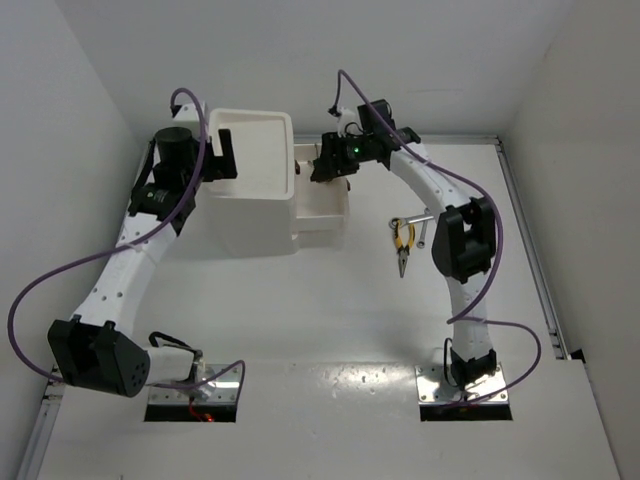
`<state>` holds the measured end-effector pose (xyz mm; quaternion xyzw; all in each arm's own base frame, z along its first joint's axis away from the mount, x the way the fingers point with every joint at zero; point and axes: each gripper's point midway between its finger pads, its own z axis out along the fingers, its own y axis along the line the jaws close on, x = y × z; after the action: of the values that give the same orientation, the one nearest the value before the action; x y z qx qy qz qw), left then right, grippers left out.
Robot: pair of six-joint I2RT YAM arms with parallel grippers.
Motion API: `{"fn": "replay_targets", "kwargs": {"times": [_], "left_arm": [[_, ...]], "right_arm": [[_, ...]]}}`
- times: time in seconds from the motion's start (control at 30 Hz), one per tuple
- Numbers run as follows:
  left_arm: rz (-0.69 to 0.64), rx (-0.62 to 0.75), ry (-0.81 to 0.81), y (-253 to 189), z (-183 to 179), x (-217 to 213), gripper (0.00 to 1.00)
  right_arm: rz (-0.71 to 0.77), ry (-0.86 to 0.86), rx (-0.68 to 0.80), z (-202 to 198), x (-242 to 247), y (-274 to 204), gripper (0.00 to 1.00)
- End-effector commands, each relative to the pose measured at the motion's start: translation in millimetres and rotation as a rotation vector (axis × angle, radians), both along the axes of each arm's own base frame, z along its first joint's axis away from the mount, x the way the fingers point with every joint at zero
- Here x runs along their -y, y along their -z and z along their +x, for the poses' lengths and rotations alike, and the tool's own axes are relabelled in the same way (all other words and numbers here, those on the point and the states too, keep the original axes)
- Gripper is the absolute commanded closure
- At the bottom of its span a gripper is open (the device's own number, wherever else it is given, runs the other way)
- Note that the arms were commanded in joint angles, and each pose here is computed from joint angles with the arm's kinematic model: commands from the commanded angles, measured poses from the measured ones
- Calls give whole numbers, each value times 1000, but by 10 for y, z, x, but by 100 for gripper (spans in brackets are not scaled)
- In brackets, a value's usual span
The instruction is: Sort the tools into containers
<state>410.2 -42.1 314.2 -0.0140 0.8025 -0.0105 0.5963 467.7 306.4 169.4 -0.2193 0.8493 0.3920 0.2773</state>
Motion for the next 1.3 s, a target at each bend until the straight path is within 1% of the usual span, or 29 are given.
{"fn": "replay_targets", "kwargs": {"times": [0.0, 0.03, 0.1, 0.17, 0.33, 0.37, 0.4, 0.47, 0.5, 0.57, 0.6, 0.63, 0.67, 0.73, 0.77, 0.83, 0.87, 0.9, 0.93, 1.0, 1.03, 1.07, 1.1, 1.13, 1.2, 1.23, 1.27], "left_arm": [[-22, 63, -34, -236, 58, -12, 0], [-20, 52, -34, -194, 81, -9, 0], [-17, 53, -46, -194, 81, -30, 0], [-11, 54, -68, -204, 108, -66, 0], [-3, 56, -96, -253, 192, -102, 0], [3, 46, -108, -211, 214, -120, 0], [1, 56, -108, -260, 218, -119, 0], [7, 39, -117, -209, 255, -129, 3], [10, 25, -117, -179, 241, -131, 5], [9, -1, -104, -114, 297, -123, 8], [10, -23, -92, -65, 275, -105, 12], [12, -34, -92, -44, 298, -101, 14], [0, -34, -94, -42, 302, -119, 15], [-6, -64, -87, 44, 296, -98, 20], [-7, -77, -87, 96, 322, -119, 22], [-10, -107, -91, 184, 316, -116, 25], [-10, -107, -91, 184, 316, -116, 25], [-14, -135, -105, 270, 318, -160, 25], [-10, -159, -106, 324, 320, -160, 25], [-15, -171, -104, 348, 309, -189, 29], [-19, -183, -90, 395, 326, -160, 41], [-3, -176, -78, 357, 337, -188, 50], [-2, -198, -34, 421, 335, -120, 61], [7, -208, -17, 399, 312, -107, 80], [38, -225, 19, 407, 346, -82, 90], [48, -242, 40, 450, 356, -61, 95], [58, -244, 36, 431, 352, -107, 100]], "right_arm": [[28, -44, 100, 25, -164, -291, 46], [19, -33, 103, 43, -152, -281, 43], [13, -30, 116, 47, -185, -305, 35], [-3, -20, 128, 77, -164, -290, 33], [4, 12, 211, 138, -74, -569, 33], [-7, 42, 230, 186, 2, -630, 35], [-9, 56, 251, 166, 37, -741, 35], [-30, 110, 269, 223, 221, -811, 35], [-29, 129, 290, 213, 297, -931, 36], [-49, 182, 292, 275, 512, -937, 36], [-51, 197, 293, 290, 596, -955, 36], [-65, 221, 284, 301, 693, -934, 36], [-86, 265, 268, 340, 896, -887, 36], [-105, 300, 233, 355, 1106, -766, 36], [-117, 338, 210, 400, 1312, -700, 36], [-137, 374, 163, 402, 1526, -533, 37], [-140, 392, 157, 400, 1623, -522, 37], [-145, 410, 152, 424, 1785, -483, 37], [-154, 421, 121, 393, 1860, -392, 37], [-140, 413, 77, 353, 1973, -234, 37], [-131, 403, 75, 343, 1954, -241, 37], [-136, 372, 74, 301, 1978, -186, 37], [-139, 354, 64, 287, 1968, -105, 38], [-143, 335, 45, 264, 1956, -20, 38], [-126, 271, 46, 207, 1855, 9, 42], [-130, 269, 20, 182, 1855, 114, 44], [-125, 237, 30, 156, 1781, 135, 45]]}}
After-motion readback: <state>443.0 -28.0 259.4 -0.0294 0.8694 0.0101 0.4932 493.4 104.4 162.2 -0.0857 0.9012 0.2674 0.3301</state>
